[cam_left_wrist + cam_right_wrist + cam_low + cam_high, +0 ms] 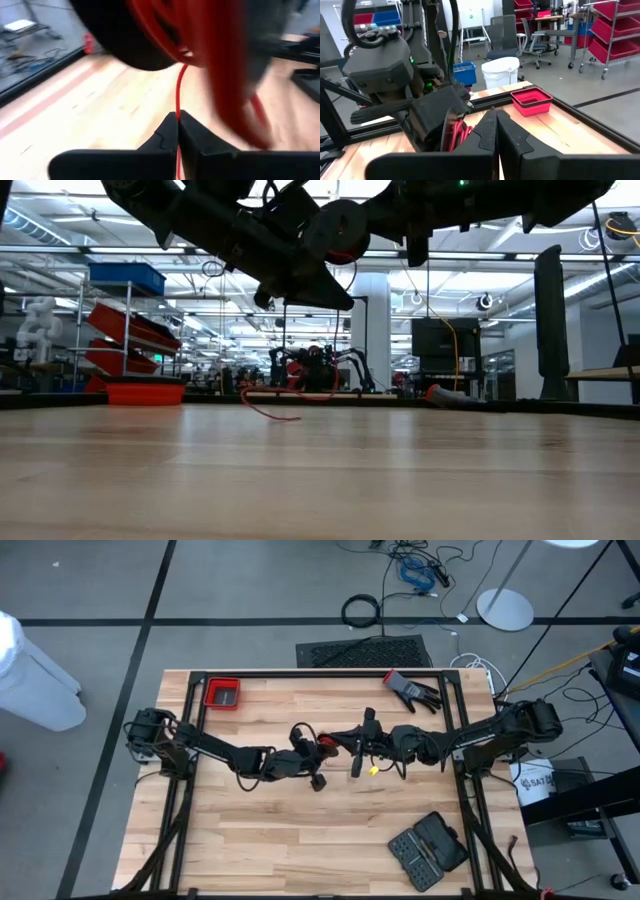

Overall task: Coil cords
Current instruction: Coil the red wire onto the spool

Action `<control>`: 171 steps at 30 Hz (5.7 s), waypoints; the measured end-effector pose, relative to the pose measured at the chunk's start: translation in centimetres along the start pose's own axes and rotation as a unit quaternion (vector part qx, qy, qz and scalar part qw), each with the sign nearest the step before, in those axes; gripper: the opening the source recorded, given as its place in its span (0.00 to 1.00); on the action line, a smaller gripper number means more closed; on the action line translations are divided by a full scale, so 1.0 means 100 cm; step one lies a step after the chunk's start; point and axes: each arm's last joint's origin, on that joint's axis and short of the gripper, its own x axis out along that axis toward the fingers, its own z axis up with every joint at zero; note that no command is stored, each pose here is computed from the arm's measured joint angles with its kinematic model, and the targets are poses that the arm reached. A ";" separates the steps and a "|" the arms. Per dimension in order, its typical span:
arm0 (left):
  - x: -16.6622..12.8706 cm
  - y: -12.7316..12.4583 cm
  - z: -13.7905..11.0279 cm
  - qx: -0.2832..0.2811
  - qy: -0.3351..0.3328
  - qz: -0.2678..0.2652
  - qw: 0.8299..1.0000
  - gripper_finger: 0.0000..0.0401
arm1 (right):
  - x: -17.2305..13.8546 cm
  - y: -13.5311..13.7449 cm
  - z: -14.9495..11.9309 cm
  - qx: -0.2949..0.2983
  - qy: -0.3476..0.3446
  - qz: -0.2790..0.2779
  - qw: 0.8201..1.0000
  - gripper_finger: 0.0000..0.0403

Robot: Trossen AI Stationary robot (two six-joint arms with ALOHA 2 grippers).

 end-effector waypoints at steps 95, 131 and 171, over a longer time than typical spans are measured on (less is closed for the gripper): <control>-0.072 -0.011 0.068 0.110 -0.122 -0.112 0.980 0.50 | -0.026 0.000 0.024 -0.057 0.031 0.077 0.995 0.00; -0.053 -0.009 0.059 0.103 -0.117 -0.126 0.980 0.28 | -0.023 0.000 0.019 -0.076 0.039 0.077 0.993 0.00; -0.107 0.003 0.090 0.049 -0.135 -0.107 0.984 0.00 | -0.051 0.004 0.007 -0.101 0.114 0.098 0.983 0.35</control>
